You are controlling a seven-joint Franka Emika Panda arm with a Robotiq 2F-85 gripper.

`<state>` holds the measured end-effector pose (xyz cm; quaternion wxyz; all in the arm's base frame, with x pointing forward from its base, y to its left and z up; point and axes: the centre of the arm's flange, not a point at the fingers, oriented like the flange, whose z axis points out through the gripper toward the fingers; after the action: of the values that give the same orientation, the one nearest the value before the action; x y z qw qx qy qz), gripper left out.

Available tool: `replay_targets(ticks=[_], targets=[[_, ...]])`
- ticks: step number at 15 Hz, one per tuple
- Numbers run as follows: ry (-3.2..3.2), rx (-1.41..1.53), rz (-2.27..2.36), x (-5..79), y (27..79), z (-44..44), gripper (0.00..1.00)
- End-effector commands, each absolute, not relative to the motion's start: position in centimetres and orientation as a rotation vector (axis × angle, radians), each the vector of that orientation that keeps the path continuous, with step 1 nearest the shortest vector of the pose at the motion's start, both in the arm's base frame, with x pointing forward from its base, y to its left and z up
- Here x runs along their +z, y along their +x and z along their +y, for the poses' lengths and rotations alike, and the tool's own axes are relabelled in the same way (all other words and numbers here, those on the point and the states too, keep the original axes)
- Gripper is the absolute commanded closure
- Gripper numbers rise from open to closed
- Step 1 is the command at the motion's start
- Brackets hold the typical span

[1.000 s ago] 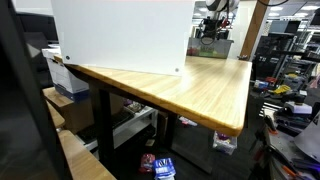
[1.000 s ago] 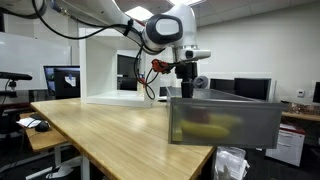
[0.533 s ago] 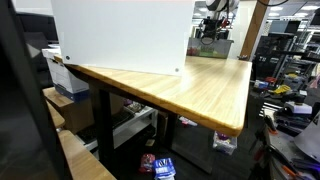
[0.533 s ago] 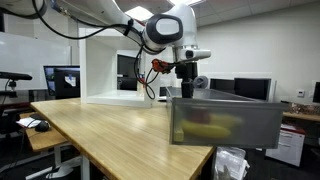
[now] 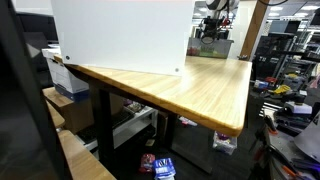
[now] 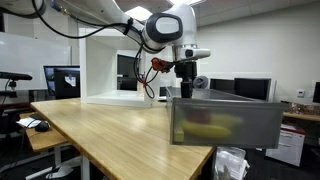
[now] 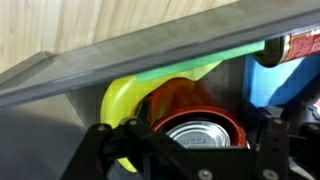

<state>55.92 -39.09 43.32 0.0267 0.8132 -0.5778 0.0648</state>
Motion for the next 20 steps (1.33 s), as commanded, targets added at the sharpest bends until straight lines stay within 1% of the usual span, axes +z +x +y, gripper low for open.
replay_targets(ticks=[1,2,5,9,10,11,12,17,18,19,20], targets=[[2.555,0.189,-1.735,44.9,54.9,-38.7,0.4],[2.56,0.191,-1.724,45.1,54.8,-38.5,0.43],[2.577,0.188,-1.696,45.7,54.8,-37.9,0.54],[2.598,0.183,-1.671,46.5,54.7,-37.1,0.83],[2.606,0.189,-1.662,46.9,54.7,-36.9,0.92],[2.608,0.191,-1.658,47.0,54.7,-36.9,0.96],[2.61,0.198,-1.653,47.2,54.7,-36.8,0.99],[2.62,0.196,-1.649,47.5,54.6,-36.7,1.0],[2.621,0.193,-1.648,47.5,54.6,-36.7,0.74],[2.623,0.196,-1.645,47.6,54.6,-36.6,0.74],[2.627,0.194,-1.639,47.6,54.7,-36.7,0.7]])
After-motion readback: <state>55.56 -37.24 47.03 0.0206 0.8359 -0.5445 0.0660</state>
